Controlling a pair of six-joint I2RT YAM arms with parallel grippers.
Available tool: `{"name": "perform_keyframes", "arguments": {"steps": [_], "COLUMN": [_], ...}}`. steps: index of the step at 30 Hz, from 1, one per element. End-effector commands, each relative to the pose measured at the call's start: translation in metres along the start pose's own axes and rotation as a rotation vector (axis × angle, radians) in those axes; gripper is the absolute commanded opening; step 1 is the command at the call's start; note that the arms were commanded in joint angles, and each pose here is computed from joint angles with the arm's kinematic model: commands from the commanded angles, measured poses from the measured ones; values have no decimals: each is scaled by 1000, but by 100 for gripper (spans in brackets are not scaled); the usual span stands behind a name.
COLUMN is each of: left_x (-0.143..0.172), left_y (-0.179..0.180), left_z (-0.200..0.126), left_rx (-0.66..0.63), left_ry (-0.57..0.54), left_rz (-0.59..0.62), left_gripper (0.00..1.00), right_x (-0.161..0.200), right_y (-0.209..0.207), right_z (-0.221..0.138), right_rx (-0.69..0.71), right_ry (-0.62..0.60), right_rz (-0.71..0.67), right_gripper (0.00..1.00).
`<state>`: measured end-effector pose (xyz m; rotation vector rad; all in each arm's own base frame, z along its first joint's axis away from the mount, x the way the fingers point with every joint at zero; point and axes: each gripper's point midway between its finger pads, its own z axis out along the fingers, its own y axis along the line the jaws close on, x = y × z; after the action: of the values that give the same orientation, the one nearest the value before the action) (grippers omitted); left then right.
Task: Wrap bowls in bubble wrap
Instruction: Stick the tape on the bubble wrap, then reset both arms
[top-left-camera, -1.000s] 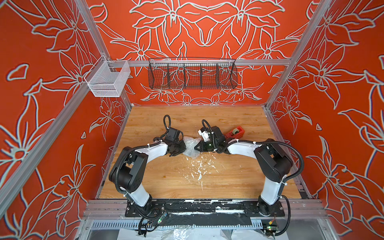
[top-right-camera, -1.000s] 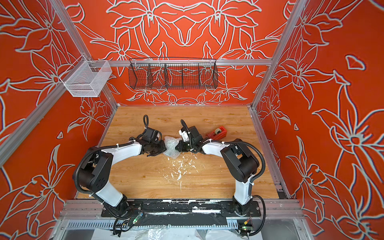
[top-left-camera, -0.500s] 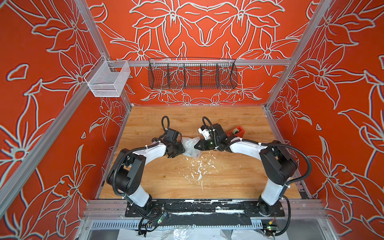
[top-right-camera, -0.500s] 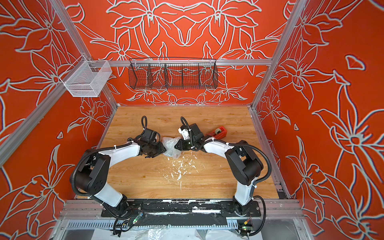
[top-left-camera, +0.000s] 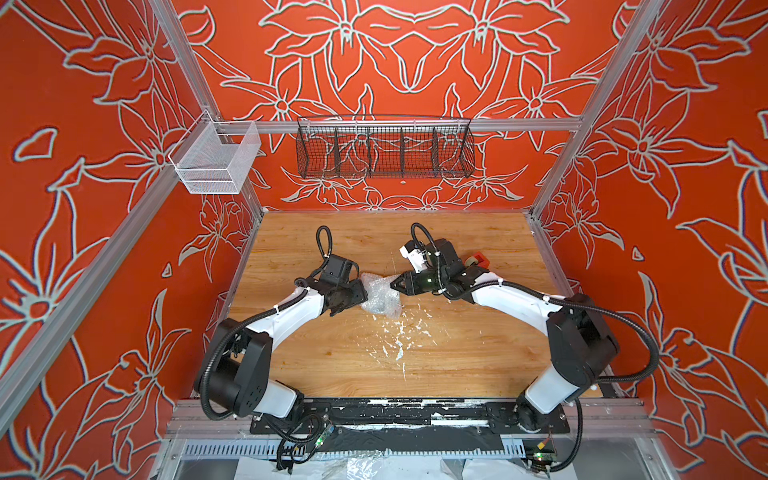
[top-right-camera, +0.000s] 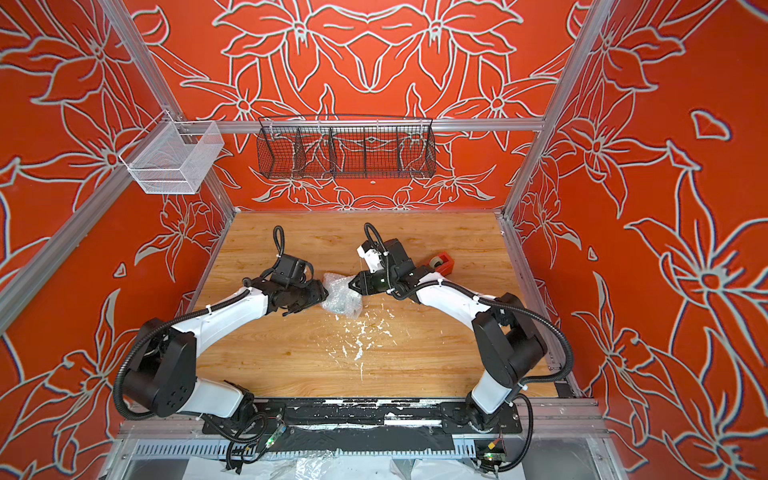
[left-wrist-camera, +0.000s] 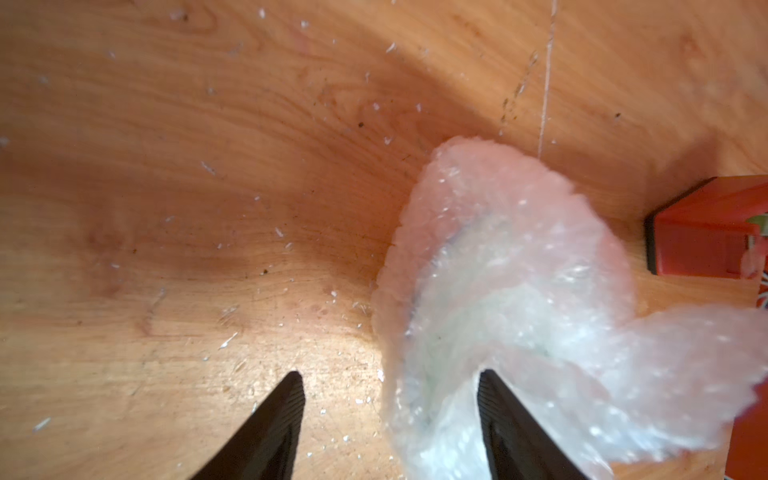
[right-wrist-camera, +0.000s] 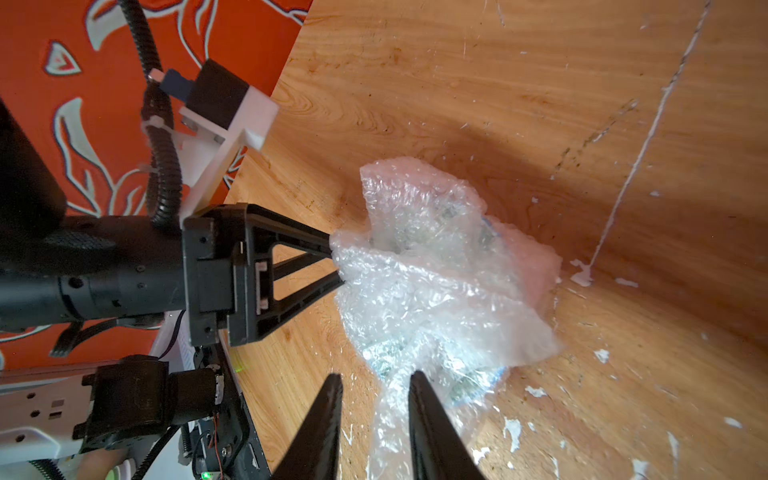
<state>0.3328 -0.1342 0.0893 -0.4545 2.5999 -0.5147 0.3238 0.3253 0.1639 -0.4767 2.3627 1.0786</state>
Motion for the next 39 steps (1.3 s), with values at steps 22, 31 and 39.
{"name": "perform_keyframes", "arguments": {"steps": [22, 31, 39], "left_x": [-68, -66, -74], "left_y": [105, 136, 150], "left_z": [-125, -112, -79], "left_rx": [-385, -428, -383], "left_ry": [-768, -880, -829], "left_rz": [122, 241, 234], "left_gripper": [97, 97, 97], "right_x": [17, 40, 45], "right_y": [-176, -224, -255], "right_z": [-215, -277, -255], "right_rx": [1014, 1307, 1258], "right_ry": [-515, -674, -712], "right_rz": [-8, -46, -105], "right_gripper": [97, 97, 97]}}
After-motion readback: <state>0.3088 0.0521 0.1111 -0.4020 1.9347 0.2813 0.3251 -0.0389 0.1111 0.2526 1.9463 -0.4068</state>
